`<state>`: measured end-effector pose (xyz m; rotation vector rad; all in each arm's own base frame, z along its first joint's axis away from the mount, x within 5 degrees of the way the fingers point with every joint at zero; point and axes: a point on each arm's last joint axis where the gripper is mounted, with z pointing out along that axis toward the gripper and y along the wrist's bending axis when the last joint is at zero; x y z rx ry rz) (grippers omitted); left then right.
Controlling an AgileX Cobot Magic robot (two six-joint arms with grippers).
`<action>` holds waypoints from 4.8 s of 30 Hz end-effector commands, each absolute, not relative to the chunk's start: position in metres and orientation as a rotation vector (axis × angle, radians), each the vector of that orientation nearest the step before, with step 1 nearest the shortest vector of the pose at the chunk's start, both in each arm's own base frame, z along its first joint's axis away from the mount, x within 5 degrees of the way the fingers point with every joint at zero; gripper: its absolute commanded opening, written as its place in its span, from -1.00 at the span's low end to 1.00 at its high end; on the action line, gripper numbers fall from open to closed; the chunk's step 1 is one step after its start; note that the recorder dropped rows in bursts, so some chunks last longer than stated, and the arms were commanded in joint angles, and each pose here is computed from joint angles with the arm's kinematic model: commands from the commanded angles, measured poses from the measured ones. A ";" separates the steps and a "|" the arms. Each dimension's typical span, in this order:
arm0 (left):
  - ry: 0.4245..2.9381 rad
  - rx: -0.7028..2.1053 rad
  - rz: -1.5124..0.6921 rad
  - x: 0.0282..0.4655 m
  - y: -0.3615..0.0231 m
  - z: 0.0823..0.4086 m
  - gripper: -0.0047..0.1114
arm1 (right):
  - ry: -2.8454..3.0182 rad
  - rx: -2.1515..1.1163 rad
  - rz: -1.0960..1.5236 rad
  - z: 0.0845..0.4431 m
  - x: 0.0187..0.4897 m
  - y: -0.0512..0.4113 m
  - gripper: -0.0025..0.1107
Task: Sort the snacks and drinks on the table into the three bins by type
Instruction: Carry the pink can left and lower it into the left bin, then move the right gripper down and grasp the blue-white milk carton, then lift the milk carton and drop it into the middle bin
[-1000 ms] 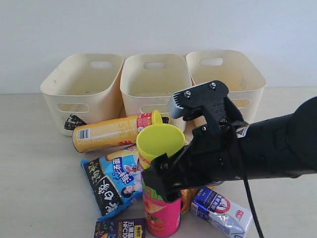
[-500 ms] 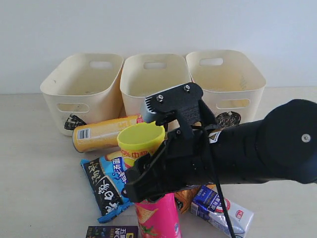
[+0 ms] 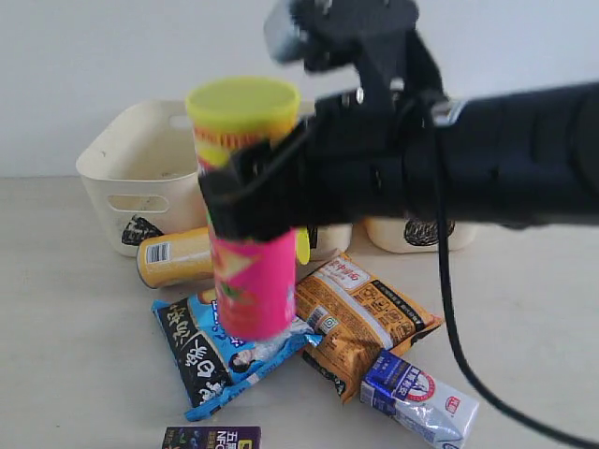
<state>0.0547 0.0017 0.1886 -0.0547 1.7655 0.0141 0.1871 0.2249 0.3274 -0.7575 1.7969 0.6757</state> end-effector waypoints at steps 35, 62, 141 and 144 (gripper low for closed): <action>1.764 -0.061 0.015 0.055 0.002 0.188 -0.85 | 1.577 -0.513 0.501 0.257 0.398 0.388 0.50; 1.766 -0.061 0.015 0.055 0.002 0.188 -0.85 | 2.298 -1.380 0.661 0.352 0.294 0.278 -0.96; 1.763 -0.058 0.012 0.055 0.002 0.188 -0.85 | 2.513 -1.059 0.372 0.285 0.272 0.170 -0.96; 1.763 -0.058 0.012 0.055 0.002 0.188 -0.85 | 2.374 -0.934 0.382 0.315 0.283 0.175 -0.96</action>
